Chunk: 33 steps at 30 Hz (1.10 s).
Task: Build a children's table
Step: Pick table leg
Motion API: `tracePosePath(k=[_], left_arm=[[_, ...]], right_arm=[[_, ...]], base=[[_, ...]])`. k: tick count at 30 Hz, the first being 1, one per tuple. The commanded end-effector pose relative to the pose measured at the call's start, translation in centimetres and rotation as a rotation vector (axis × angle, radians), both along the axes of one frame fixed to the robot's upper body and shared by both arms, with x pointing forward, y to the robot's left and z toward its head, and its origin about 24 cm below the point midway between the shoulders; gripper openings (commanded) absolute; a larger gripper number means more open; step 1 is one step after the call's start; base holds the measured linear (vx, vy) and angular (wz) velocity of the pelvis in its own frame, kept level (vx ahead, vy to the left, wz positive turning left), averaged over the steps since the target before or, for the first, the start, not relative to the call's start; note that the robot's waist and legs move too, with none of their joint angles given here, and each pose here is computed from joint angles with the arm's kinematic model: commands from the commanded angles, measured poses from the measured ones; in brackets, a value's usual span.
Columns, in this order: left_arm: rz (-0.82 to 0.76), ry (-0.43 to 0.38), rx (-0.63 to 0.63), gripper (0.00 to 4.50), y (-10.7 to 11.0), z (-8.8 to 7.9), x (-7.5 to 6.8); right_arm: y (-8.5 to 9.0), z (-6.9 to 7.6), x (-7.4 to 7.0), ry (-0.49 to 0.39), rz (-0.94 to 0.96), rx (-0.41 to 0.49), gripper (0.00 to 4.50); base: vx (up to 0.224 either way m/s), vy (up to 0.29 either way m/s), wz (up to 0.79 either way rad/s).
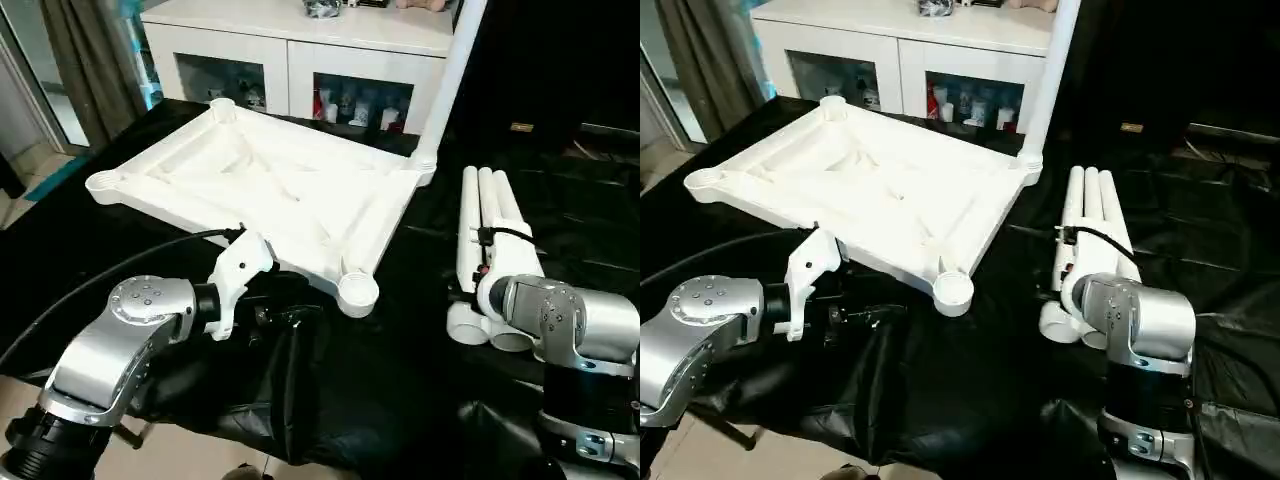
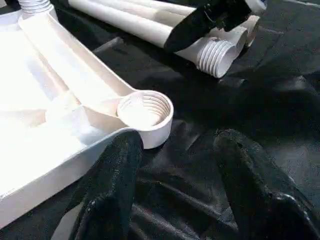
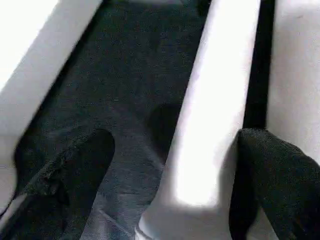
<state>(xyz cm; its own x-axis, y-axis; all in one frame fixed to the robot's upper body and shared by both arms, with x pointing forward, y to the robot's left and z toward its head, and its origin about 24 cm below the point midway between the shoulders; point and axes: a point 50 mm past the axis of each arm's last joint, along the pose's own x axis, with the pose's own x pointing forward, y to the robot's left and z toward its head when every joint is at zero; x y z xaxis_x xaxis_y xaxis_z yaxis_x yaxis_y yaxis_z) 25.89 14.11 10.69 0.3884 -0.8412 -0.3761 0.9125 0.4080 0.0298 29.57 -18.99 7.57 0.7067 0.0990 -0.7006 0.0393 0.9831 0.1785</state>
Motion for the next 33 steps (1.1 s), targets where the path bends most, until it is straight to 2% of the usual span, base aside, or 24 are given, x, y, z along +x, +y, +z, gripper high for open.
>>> tracePosePath(k=[1,5,7,8,10,13,16,19,21,24,25,28,33], left_arm=[[-0.024,0.004,0.000,2.68,-0.2,0.2,-0.2],[-0.047,0.014,-0.004,2.68,-0.5,0.3,-0.3],[-0.055,0.021,-0.003,2.68,-0.6,0.3,-0.3],[-0.066,0.032,0.005,2.68,-0.7,0.3,-0.3],[-0.079,0.037,0.027,2.96,-0.7,0.3,-0.3],[-0.092,0.044,0.026,3.06,-0.8,0.5,-0.4],[-0.098,0.041,0.035,3.45,-0.9,0.6,-0.4],[-0.099,0.039,0.043,3.57,-1.0,0.6,-0.3],[-0.100,0.039,0.051,3.86,-1.1,0.5,-0.2],[-0.103,0.040,0.053,3.93,-1.2,0.6,-0.2],[-0.103,0.039,0.053,4.07,-1.2,0.6,-0.2],[-0.102,0.036,0.054,4.41,-1.1,0.7,-0.2],[-0.095,0.007,0.051,4.50,-1.2,0.9,0.1]], right_arm=[[0.5,-0.4,0.0,0.032,0.025,0.026,4.47],[0.8,-1.1,-0.3,0.086,0.043,0.016,4.47],[0.9,-1.4,-0.3,0.104,0.043,0.013,4.20],[0.9,-1.7,-0.4,0.119,0.043,0.011,4.20],[0.9,-2.0,-0.3,0.133,0.042,0.009,4.00],[0.9,-2.1,-0.3,0.141,0.039,0.003,3.78],[0.7,-2.1,-0.2,0.142,0.032,-0.003,3.46],[0.5,-2.2,0.0,0.144,0.026,-0.005,3.31],[0.4,-2.4,-0.1,0.154,0.022,-0.003,3.04],[0.2,-2.7,-0.1,0.166,0.009,-0.004,2.96],[0.1,-2.8,-0.1,0.170,-0.003,0.001,2.77],[-0.2,-3.2,-0.1,0.177,-0.034,0.013,2.70],[-1.1,-3.2,0.1,0.142,-0.136,0.045,2.69]], base=[[0.000,0.000,0.00],[0.000,0.000,0.00],[0.000,0.000,0.00],[0.000,0.000,0.00],[0.000,0.000,0.00],[0.000,0.000,0.00],[0.000,0.000,0.00],[0.000,0.000,0.00],[0.000,0.000,0.00],[0.000,0.000,0.00],[0.000,0.000,0.00],[0.000,0.000,0.00],[0.000,0.000,0.00]])
